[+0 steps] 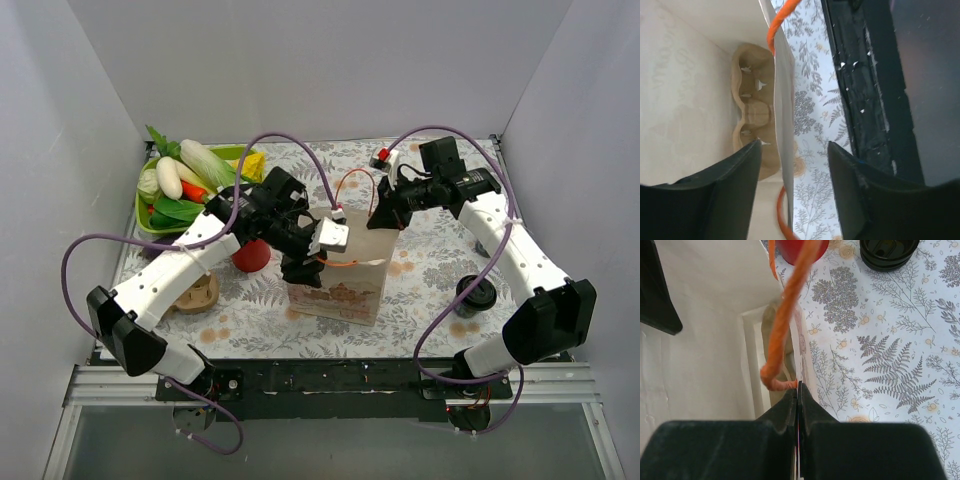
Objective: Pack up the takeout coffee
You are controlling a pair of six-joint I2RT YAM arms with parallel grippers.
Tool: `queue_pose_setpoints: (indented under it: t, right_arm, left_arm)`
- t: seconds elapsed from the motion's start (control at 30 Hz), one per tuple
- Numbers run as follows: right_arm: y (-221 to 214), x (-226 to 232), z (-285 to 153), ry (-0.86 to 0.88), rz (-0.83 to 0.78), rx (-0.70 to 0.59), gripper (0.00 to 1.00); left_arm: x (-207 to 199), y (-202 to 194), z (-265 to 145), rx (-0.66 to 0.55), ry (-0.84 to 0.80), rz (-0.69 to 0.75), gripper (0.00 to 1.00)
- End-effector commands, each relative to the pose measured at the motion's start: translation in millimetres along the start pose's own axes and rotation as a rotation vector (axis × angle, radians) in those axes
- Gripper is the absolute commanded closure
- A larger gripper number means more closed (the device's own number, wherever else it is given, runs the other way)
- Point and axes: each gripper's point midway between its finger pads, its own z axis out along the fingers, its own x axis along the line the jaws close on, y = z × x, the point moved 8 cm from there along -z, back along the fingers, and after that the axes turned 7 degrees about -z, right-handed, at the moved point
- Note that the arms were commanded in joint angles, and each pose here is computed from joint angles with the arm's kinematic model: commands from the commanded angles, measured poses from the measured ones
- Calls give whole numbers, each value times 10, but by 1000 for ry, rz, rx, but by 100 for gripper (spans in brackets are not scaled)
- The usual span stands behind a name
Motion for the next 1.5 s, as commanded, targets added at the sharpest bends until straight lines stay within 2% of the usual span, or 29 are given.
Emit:
queue_pose_setpoints:
  t: [0.0,0.1,0.27,0.4,0.47,0.63,0.93,1.0,1.03,1.07,1.1,1.13,1.17,1.27,1.47]
  right_arm:
    - [107,17,-43,8,-5,-15,99]
    - [249,44,-128,-10,-49,-41,99]
    - [629,43,-300,-56,-127,-115,99]
    - [888,31,-396,-72,-171,-155,99]
    - [976,-4,-410,-76,-184,-161,99]
    - [1185,-27,-474,-79,-209,-182,99]
    - [1041,-66,-428,-96,-207,-142,99]
    - [885,-96,-360,-90,-200,-100,99]
    - [838,-74,-365,-90,-207,-91,99]
    - [668,-102,-286,-80,-179,-55,89]
    - [590,-115,-271,-98,-173,-35,75]
    - [527,-93,-277,-109,-170,-23,64]
    - [476,-95,-272,-118,-162,-12,51]
    - [493,-126,-311,-157,-149,-15,36]
    - [837,-128,-425,-164,-169,-102,34]
  left_arm:
    - [31,182,-47,-49,122,97,64]
    - [-7,281,-131,-54,128,103,100]
    - [-48,517,-322,-141,193,161,100]
    - [-23,907,-545,-226,253,152,100]
    - [22,1004,-548,-233,251,116,100]
    - [39,1227,-669,-265,264,136,100]
    - [80,1005,-540,-195,258,154,100]
    - [100,825,-446,-139,258,150,100]
    - [103,753,-420,-116,260,154,81]
    - [119,674,-386,-97,269,148,65]
    - [133,551,-317,-64,274,125,54]
    - [86,525,-356,-74,291,119,39]
    - [102,546,-364,-96,317,123,31]
    - [112,618,-440,-170,411,72,14]
    - [169,1119,-774,-333,543,25,8]
